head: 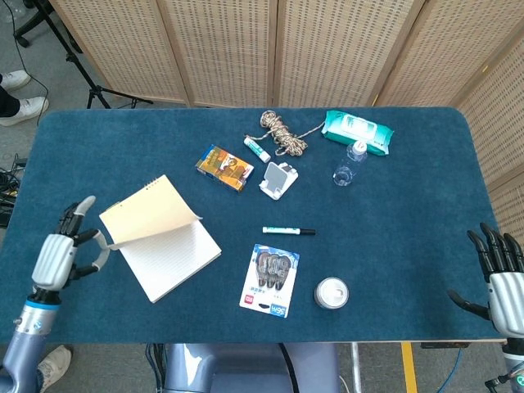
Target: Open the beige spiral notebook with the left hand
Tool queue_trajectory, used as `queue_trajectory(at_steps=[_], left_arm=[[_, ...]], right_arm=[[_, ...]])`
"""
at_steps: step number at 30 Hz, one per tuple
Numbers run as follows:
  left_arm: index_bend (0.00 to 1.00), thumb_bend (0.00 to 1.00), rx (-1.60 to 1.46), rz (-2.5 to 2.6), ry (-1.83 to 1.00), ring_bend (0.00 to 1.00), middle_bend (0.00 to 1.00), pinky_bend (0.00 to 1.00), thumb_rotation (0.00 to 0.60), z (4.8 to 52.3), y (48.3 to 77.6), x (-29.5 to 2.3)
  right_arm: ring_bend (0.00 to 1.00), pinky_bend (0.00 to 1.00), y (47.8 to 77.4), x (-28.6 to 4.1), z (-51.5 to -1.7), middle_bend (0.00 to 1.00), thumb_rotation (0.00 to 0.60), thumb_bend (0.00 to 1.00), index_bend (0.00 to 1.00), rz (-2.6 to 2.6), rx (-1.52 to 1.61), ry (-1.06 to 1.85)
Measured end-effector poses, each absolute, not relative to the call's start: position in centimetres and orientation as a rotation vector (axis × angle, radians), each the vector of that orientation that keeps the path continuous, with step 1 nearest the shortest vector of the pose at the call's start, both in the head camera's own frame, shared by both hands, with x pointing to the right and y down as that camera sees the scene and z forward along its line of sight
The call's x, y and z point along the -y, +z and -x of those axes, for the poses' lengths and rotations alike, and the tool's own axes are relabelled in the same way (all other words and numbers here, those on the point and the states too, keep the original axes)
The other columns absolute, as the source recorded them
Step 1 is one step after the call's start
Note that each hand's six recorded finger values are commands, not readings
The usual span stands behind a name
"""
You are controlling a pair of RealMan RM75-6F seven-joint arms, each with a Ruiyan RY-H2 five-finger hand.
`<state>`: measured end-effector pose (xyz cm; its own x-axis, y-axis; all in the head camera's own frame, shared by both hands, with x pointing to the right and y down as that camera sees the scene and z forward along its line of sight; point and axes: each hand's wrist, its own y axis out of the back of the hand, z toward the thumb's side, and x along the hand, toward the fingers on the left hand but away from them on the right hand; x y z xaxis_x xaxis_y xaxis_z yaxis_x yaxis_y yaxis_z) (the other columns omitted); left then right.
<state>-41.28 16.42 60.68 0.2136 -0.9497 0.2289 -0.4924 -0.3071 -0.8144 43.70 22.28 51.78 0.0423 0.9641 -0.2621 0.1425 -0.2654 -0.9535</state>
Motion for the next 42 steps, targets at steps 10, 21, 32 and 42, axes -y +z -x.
queue_trajectory(at_steps=[10, 21, 32, 42], left_arm=[[0.83, 0.78, -1.400, 1.648, -1.087, 0.00, 0.00, 0.00, 0.600, 45.2, 59.9, -7.9], [0.83, 0.78, -1.479, 1.374, -1.310, 0.00, 0.00, 0.00, 0.600, 51.2, 60.8, -1.2], [0.01, 0.09, -1.464, 1.306, -1.542, 0.00, 0.00, 0.00, 0.600, 53.8, 62.8, 1.8], [0.00, 0.00, -1.508, 1.489, -1.417, 0.00, 0.00, 0.00, 0.600, 52.2, 62.1, -0.1]], right_arm=[[0.00, 0.00, 52.1, -22.3, -43.8, 0.00, 0.600, 0.00, 0.03, 1.528, 1.153, 1.326], [0.00, 0.00, 53.2, -22.2, -43.7, 0.00, 0.600, 0.00, 0.03, 1.510, 1.116, 1.367], [0.00, 0.00, 54.4, -21.9, -43.4, 0.00, 0.600, 0.00, 0.03, 1.500, 1.084, 1.402], [0.00, 0.00, 54.7, -22.1, -42.9, 0.00, 0.600, 0.00, 0.03, 1.510, 1.065, 1.402]])
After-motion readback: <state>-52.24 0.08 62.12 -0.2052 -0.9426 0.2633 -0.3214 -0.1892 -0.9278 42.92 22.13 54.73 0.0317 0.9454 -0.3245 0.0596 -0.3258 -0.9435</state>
